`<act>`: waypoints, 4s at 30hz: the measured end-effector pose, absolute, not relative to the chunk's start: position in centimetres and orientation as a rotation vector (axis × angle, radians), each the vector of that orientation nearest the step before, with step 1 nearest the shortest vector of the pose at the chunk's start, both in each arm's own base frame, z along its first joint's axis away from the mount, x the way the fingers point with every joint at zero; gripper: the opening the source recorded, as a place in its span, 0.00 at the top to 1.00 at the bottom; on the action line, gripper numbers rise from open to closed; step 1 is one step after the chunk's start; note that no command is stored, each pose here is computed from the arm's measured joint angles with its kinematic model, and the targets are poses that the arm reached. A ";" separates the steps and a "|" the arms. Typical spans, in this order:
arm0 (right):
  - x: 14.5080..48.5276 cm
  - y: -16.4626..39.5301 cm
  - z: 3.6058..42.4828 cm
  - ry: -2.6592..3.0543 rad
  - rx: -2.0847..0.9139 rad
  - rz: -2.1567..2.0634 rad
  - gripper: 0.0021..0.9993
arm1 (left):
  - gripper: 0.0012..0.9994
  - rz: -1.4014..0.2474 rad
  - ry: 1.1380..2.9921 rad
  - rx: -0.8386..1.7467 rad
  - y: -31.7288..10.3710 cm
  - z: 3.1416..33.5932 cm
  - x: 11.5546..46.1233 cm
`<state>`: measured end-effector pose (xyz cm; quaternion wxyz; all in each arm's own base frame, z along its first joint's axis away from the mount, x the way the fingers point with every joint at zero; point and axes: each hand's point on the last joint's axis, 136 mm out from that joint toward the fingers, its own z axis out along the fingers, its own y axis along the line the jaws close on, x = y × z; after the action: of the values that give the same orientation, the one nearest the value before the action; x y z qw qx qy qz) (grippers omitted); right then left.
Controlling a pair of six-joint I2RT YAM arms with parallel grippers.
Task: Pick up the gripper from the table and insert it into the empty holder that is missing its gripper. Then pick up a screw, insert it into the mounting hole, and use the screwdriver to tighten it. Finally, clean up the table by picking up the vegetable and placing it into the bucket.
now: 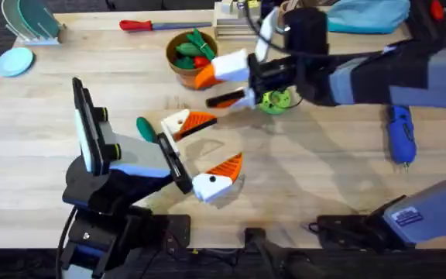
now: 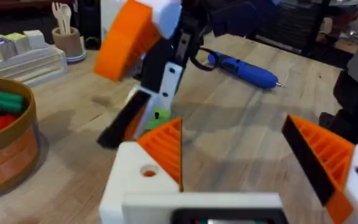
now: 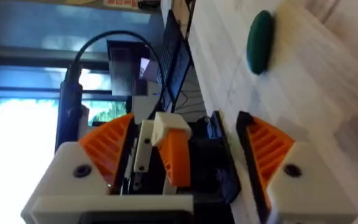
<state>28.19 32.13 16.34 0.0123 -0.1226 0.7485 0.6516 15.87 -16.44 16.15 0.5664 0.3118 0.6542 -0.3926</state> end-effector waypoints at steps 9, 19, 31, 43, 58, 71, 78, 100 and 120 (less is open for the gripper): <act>35.2 26.7 17.0 2.220 -0.205 1.839 0.07 | 0.01 -0.923 1.538 0.733 -16.4 16.1 15.9; 37.5 22.9 17.0 2.444 -0.076 1.417 0.06 | 0.01 -0.923 1.538 0.733 -16.4 16.2 15.9; 33.1 19.0 18.1 2.615 -0.427 0.362 0.06 | 0.01 -0.923 1.538 0.733 -16.4 16.1 15.9; 32.6 18.5 15.5 2.645 -0.523 0.144 0.06 | 0.01 -0.923 1.537 0.733 -16.4 16.2 15.9; 31.3 17.7 9.7 2.741 -0.554 0.086 0.48 | 0.01 -0.923 1.537 0.733 -16.4 16.2 15.9; 31.4 17.9 6.2 2.814 -0.580 0.050 0.60 | 0.01 -0.923 1.538 0.733 -16.4 16.1 15.9; 31.6 18.1 6.2 2.804 -0.577 0.055 0.64 | 0.01 -0.923 1.538 0.733 -16.4 16.1 15.9; 31.9 18.1 5.7 2.801 -0.579 0.038 0.98 | 0.01 -0.923 1.538 0.733 -16.4 16.2 15.9; 35.2 20.2 13.2 2.696 -0.555 0.087 1.00 | 0.01 -0.924 1.538 0.733 -16.4 16.2 15.9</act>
<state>35.23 20.17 13.22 0.1928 -0.1979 0.9606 0.0309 15.86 -16.45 16.15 0.5662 0.3120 0.6540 -0.3928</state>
